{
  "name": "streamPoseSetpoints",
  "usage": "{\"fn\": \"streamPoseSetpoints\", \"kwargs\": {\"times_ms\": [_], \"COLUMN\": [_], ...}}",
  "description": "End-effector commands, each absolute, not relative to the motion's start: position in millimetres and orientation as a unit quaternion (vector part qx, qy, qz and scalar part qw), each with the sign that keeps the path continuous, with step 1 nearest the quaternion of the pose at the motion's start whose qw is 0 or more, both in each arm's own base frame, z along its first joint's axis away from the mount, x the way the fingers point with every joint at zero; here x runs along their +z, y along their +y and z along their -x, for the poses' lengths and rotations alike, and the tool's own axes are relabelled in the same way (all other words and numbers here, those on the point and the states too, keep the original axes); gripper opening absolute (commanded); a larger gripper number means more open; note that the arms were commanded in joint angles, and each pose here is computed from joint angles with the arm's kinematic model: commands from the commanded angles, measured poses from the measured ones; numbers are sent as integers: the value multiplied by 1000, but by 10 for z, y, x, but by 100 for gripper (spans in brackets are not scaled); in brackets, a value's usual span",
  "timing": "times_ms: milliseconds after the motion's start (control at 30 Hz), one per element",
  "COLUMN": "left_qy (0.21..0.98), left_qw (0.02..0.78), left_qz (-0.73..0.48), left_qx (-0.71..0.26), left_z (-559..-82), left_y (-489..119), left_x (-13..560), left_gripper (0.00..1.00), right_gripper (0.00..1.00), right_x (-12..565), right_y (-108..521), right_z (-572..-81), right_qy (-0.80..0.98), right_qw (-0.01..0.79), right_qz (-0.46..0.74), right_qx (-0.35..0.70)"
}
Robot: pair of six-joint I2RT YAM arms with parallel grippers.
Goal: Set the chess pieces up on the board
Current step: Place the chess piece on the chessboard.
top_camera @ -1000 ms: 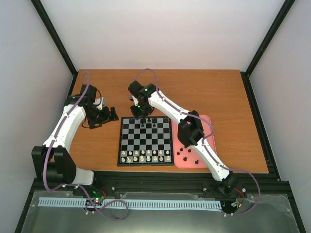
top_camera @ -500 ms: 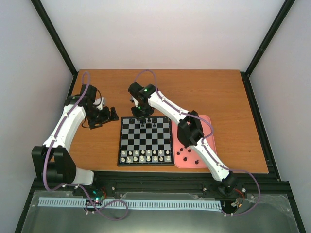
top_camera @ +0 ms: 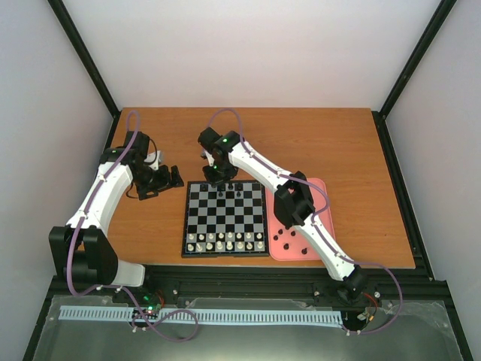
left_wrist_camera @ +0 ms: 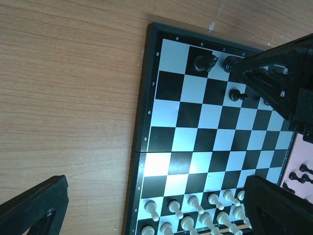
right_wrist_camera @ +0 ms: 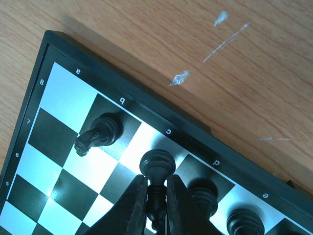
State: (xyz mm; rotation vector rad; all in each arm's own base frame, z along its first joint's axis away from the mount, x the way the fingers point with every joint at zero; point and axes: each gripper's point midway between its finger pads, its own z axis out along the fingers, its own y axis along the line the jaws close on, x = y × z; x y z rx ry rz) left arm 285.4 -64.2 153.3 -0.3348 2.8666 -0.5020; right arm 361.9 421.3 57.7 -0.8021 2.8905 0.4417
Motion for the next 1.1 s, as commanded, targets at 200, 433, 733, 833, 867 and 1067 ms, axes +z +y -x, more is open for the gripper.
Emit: {"fn": "streamPoseSetpoints", "kwargs": {"times_ms": [200,433,733,833,867,1067], "left_qy": [971,970,970,970,971,970], "left_qw": [117,117,116,116,116,117], "left_qz": [114,114,114,114,113,113], "left_qx": [-178,-178,-178,-178,-178,-179], "left_z": [-2910,-2905,-2910,-2911,-2910,-2905], "left_y": [-669,-668,-672,-671,-674,-674], "left_x": [1586,1584,1581,1579,1580,1581], "left_gripper": [100,100,100,100,100,100], "right_gripper": [16,18,19,19,19,18], "right_x": [651,650,719,724,719,715], "right_y": [4329,4325,4411,4413,4410,4411], "right_z": [-3640,-3626,-3632,-3625,-3626,-3621], "right_qy": [944,943,937,937,937,937], "right_qw": [74,72,79,78,77,75], "right_qz": [282,286,291,291,291,289], "right_qx": [155,154,177,179,178,179]}}
